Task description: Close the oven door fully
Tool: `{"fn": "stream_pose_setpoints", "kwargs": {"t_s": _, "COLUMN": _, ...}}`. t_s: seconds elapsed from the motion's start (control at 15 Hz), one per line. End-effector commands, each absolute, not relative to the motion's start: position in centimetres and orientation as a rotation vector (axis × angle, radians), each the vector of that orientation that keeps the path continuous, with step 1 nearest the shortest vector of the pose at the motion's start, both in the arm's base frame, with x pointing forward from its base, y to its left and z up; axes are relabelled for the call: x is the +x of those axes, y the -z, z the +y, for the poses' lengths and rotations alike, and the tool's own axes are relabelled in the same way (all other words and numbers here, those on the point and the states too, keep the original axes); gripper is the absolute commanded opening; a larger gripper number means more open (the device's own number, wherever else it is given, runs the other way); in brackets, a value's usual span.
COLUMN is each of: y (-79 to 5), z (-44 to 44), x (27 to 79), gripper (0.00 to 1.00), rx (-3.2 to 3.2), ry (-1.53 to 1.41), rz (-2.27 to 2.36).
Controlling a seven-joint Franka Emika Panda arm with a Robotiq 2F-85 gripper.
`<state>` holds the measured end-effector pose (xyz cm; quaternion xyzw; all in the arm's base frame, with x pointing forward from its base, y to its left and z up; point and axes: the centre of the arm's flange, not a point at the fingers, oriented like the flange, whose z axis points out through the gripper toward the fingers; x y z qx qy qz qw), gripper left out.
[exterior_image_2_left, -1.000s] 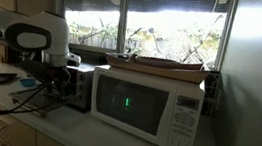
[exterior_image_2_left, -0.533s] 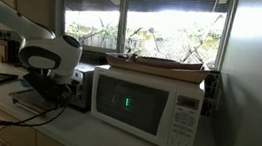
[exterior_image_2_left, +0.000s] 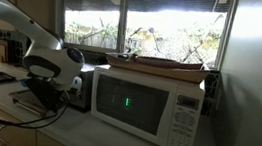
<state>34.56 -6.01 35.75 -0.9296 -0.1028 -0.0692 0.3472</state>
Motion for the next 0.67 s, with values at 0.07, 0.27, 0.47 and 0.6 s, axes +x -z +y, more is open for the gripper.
{"fn": "stream_pose_setpoints", "kwargs": {"t_s": 0.07, "y": -32.6, "z": -5.8, "x": 35.7, "gripper": 1.00, "rx": -2.235, "ry": 0.240, "rz": -0.275}}
{"fn": "stream_pose_setpoints", "kwargs": {"t_s": 0.27, "y": -31.4, "z": -6.1, "x": 35.8, "gripper": 1.00, "rx": -2.220, "ry": 0.242, "rz": -0.282}}
{"fn": "stream_pose_setpoints", "kwargs": {"t_s": 0.47, "y": -30.3, "z": -6.9, "x": 35.6, "gripper": 1.00, "rx": -2.235, "ry": 0.222, "rz": -0.265}}
{"fn": "stream_pose_setpoints", "kwargs": {"t_s": 0.6, "y": -29.6, "z": -6.7, "x": 35.5, "gripper": 1.00, "rx": -2.214, "ry": 0.183, "rz": -0.256}}
